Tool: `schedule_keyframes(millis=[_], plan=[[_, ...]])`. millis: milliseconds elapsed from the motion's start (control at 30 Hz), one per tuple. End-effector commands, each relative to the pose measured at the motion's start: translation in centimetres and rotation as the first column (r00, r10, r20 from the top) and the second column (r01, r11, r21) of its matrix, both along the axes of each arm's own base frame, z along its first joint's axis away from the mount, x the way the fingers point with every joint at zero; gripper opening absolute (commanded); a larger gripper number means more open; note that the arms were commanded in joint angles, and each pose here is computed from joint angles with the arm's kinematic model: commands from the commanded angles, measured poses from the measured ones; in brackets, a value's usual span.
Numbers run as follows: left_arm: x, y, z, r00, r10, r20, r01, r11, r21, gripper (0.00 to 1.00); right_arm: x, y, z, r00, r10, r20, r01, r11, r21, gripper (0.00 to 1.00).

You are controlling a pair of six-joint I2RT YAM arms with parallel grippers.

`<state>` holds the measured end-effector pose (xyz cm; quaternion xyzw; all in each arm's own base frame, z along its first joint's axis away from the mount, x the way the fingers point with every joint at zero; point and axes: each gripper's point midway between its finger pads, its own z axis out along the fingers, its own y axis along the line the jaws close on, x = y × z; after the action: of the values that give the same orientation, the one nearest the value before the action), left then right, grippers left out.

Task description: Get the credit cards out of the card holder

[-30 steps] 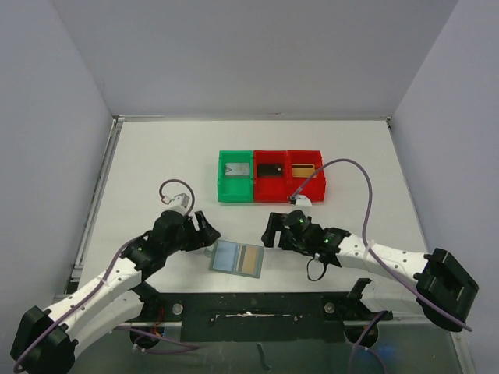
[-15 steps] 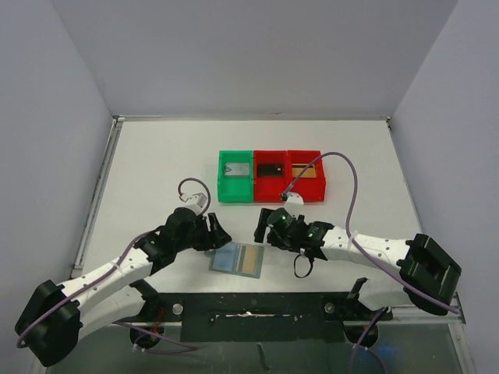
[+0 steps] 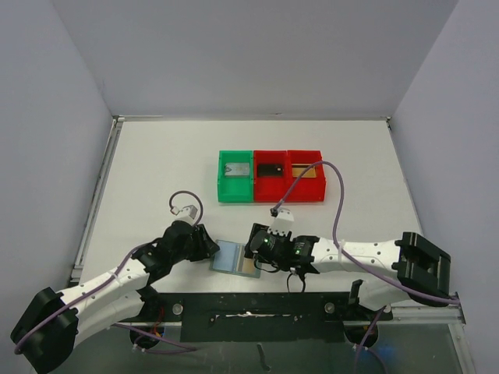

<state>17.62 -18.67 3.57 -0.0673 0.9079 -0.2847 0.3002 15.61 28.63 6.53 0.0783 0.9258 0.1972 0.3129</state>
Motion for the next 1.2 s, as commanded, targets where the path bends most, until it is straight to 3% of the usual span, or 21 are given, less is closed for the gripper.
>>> schedule_keyframes(millis=[0, 100, 233, 400, 600, 833, 1067, 1167], plan=[[1.3, -0.5, 1.3, 0.997, 0.043, 0.064, -0.040, 0.998, -0.040, 0.36, 1.1, 2.5, 1.4, 0.999, -0.004, 0.034, 0.002, 0.999, 0.050, 0.63], [0.9, -0.5, 1.0, 0.998, 0.029, 0.054, -0.027, 0.999, -0.046, 0.36, 0.9, 4.2, 1.4, 0.995, 0.095, 0.015, -0.096, 0.994, 0.051, 0.62], [0.0, -0.8, 0.2, 1.000, -0.005, 0.016, 0.006, 0.999, -0.047, 0.36, 1.0, 3.6, 0.4, 0.997, 0.061, -0.042, -0.064, 0.996, -0.064, 0.58], [-0.8, -1.0, -0.2, 1.000, -0.017, -0.008, 0.017, 0.997, -0.076, 0.36, 0.8, 2.9, -1.0, 0.994, 0.053, -0.097, -0.064, 0.992, -0.113, 0.57], [-2.1, -2.1, 0.1, 0.992, -0.126, 0.015, 0.127, 0.984, -0.127, 0.36, 0.7, 1.8, -2.3, 0.993, 0.017, -0.116, -0.037, 0.983, -0.179, 0.58], [-3.2, -2.3, -0.9, 0.990, -0.140, -0.035, 0.134, 0.982, -0.136, 0.28, 1.5, 1.3, -1.3, 0.997, 0.020, -0.080, -0.038, 0.973, -0.227, 0.60], [-3.4, -2.8, -0.2, 0.990, -0.138, -0.018, 0.133, 0.978, -0.159, 0.28, 1.3, -0.3, -1.0, 0.996, 0.020, -0.091, -0.046, 0.954, -0.297, 0.66], [-3.4, -3.0, 0.0, 0.990, -0.140, -0.015, 0.135, 0.976, -0.172, 0.28, 0.9, 0.3, -1.2, 0.994, 0.041, -0.103, -0.067, 0.961, -0.267, 0.66]])
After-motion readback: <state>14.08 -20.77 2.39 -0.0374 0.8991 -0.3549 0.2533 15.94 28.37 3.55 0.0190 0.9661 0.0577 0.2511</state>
